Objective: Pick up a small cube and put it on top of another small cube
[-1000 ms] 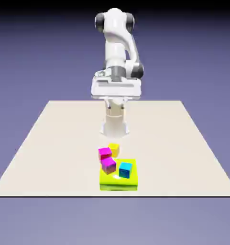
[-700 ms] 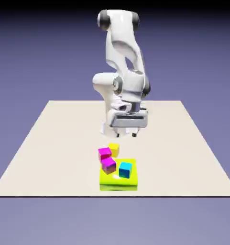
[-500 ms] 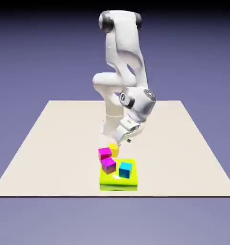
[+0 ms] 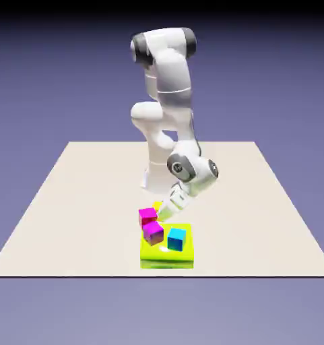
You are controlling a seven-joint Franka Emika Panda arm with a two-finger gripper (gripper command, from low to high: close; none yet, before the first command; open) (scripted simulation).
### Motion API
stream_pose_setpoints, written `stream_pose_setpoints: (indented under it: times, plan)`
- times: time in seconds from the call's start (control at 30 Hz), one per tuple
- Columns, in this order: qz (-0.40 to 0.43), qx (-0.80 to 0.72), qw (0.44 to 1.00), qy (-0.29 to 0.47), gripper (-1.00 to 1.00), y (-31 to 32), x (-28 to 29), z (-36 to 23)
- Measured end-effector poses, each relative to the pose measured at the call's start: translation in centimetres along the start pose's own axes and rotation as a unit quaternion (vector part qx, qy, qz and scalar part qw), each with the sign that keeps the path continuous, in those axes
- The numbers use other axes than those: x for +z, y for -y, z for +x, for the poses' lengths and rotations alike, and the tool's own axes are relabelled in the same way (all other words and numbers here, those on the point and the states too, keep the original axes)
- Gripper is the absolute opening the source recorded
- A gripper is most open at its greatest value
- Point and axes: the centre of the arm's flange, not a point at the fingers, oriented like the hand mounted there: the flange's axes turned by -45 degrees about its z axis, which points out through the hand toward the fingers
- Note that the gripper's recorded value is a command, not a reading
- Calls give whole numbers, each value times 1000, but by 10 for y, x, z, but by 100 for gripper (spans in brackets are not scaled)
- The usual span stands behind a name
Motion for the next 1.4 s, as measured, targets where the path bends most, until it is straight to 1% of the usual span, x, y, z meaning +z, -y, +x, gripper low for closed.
stream_pose_setpoints:
  times: [0.27, 0.33, 0.73, 0.93, 1.17, 1.33, 1.4]
  plan:
    - [-3, -4, 1000, 0, -100, 2, -66, -12]
    - [7, -3, 1000, 3, -100, -6, -73, -8]
    - [173, 114, 978, 7, -100, -112, -136, 11]
    - [272, 226, 935, 2, -100, -185, -144, -13]
    - [375, 334, 865, -1, -100, -262, -147, -54]
    - [434, 397, 808, -6, -100, -311, -149, -90]
    - [432, 457, 778, -1, -100, -326, -133, -122]
